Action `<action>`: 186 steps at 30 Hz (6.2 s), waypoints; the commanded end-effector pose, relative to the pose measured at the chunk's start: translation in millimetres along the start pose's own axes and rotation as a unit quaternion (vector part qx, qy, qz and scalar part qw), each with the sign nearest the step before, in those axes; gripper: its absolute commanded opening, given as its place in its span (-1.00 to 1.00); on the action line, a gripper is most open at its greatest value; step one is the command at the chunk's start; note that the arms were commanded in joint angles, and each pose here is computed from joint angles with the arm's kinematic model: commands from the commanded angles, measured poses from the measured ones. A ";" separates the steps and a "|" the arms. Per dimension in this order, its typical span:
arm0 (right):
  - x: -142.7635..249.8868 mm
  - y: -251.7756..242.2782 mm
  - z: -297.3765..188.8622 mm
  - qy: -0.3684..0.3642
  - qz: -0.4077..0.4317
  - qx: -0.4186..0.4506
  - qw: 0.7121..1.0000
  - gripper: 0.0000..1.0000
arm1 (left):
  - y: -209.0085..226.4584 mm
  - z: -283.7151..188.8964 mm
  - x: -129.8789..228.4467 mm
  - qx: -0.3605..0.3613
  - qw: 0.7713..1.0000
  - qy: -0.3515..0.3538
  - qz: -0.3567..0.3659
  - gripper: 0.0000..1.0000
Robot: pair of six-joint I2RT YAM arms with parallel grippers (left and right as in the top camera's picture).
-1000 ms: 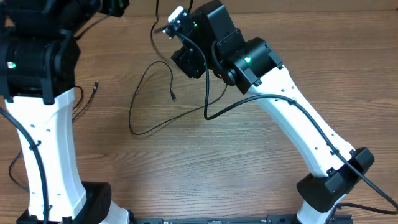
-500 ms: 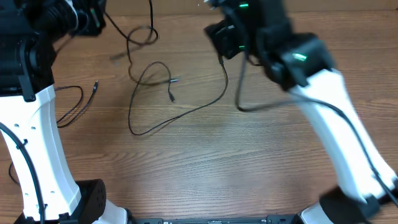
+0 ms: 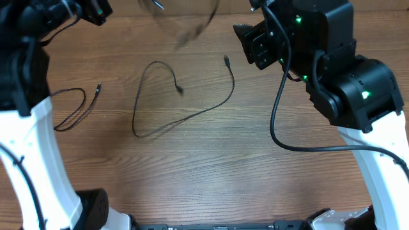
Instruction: Untangle cables
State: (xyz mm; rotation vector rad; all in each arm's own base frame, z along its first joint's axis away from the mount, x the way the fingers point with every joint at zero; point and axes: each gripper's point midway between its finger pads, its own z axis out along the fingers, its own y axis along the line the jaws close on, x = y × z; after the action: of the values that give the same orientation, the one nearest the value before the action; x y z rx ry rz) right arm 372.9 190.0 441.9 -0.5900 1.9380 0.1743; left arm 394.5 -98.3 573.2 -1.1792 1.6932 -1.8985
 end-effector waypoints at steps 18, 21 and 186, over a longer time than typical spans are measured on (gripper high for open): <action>3.3 -8.4 -19.6 0.003 0.006 0.018 1.000 0.36 | 19.4 -37.3 127.9 0.234 0.553 0.345 0.721 -0.91; 4.3 -8.0 -19.6 0.005 0.006 0.017 1.000 0.36 | 16.7 -21.6 103.3 0.198 0.608 0.297 0.709 -0.92; -63.3 -59.2 -180.7 -0.206 0.119 0.035 0.971 -0.92 | 113.5 -74.3 -34.8 -0.375 0.711 -0.150 0.576 1.00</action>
State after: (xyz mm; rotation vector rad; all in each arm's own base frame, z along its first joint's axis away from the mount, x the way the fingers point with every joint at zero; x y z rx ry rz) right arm 218.2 110.4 605.8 -0.3442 1.5147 0.5509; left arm 332.7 -44.6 455.2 -0.3303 2.2040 -0.1842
